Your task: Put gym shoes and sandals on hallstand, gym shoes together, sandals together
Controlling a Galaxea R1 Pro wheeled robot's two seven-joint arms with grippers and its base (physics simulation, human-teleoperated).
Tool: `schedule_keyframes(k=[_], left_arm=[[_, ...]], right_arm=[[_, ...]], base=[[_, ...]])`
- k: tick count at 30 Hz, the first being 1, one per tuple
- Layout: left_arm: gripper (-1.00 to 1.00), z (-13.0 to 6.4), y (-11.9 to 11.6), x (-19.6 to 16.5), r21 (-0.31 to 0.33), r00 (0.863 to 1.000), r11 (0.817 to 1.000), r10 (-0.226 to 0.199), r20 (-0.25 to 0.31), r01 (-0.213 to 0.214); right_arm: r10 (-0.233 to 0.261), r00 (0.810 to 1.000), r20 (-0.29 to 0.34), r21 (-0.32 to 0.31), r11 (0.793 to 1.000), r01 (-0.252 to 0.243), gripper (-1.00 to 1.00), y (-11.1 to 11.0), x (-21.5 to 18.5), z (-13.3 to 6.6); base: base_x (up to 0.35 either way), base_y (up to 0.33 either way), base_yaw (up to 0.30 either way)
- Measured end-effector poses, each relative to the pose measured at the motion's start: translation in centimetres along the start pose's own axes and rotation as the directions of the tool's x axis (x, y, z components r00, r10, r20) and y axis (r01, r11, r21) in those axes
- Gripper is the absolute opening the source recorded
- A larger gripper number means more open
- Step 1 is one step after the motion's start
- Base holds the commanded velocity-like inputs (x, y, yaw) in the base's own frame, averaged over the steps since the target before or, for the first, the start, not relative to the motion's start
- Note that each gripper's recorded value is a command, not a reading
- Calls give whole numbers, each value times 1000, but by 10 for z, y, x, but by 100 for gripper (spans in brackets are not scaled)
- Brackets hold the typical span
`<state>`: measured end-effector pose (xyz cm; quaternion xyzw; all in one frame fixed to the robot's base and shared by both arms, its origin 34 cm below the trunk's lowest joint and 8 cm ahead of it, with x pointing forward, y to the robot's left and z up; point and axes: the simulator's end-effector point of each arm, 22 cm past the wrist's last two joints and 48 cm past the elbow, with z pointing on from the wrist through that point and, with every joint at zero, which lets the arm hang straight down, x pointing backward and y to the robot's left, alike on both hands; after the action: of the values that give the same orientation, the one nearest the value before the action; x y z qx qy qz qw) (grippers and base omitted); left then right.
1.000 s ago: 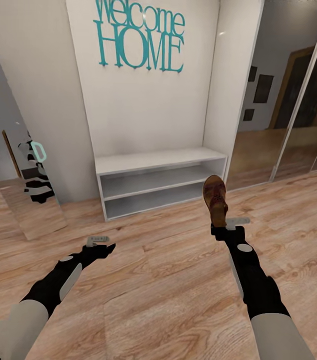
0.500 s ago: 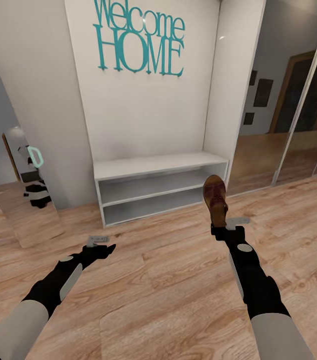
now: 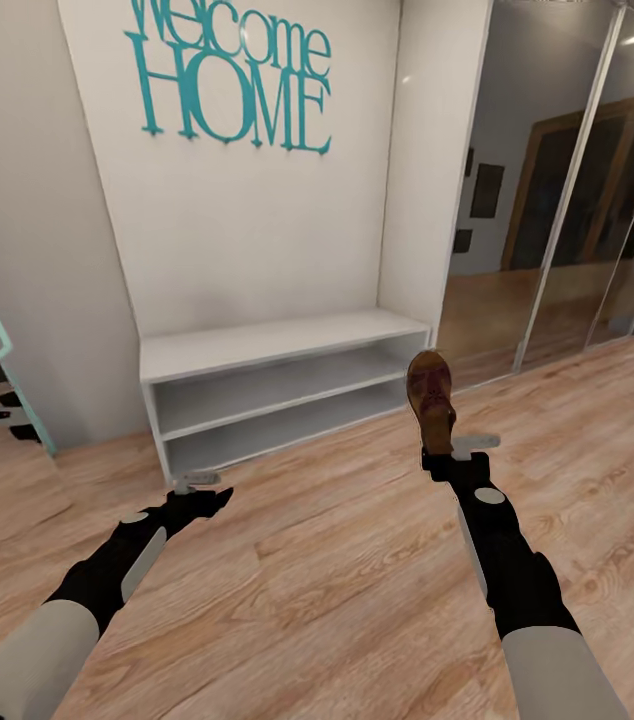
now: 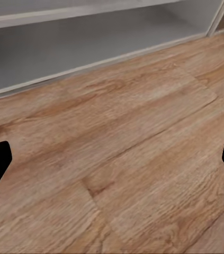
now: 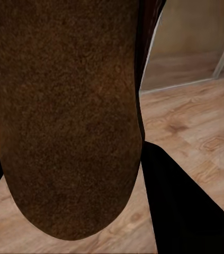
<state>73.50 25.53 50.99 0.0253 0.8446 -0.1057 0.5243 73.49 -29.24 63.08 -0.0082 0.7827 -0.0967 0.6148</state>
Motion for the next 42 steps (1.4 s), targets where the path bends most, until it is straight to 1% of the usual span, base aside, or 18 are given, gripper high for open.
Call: schedule_keyframes(k=[6,21,42], left_arm=[[100,-1,-5,-3,6,1000,1000,-2,6,2],[100,-5,-7,-12,8,1000,1000,1,21,-1],[100,-11,-10,-24,11,999,1000,5,41,-5]], right_arm=[[1,1000,6,1,1000,-1,-100,-1,-3,-1],[3,1000,20,3,1000,-3,-100,-2,-12,-5],[7,999,42,6,1000,-7,-100,-5,-25,-11]], base=[[345,0,-257],[345,-42,-257],[296,-191,-257]])
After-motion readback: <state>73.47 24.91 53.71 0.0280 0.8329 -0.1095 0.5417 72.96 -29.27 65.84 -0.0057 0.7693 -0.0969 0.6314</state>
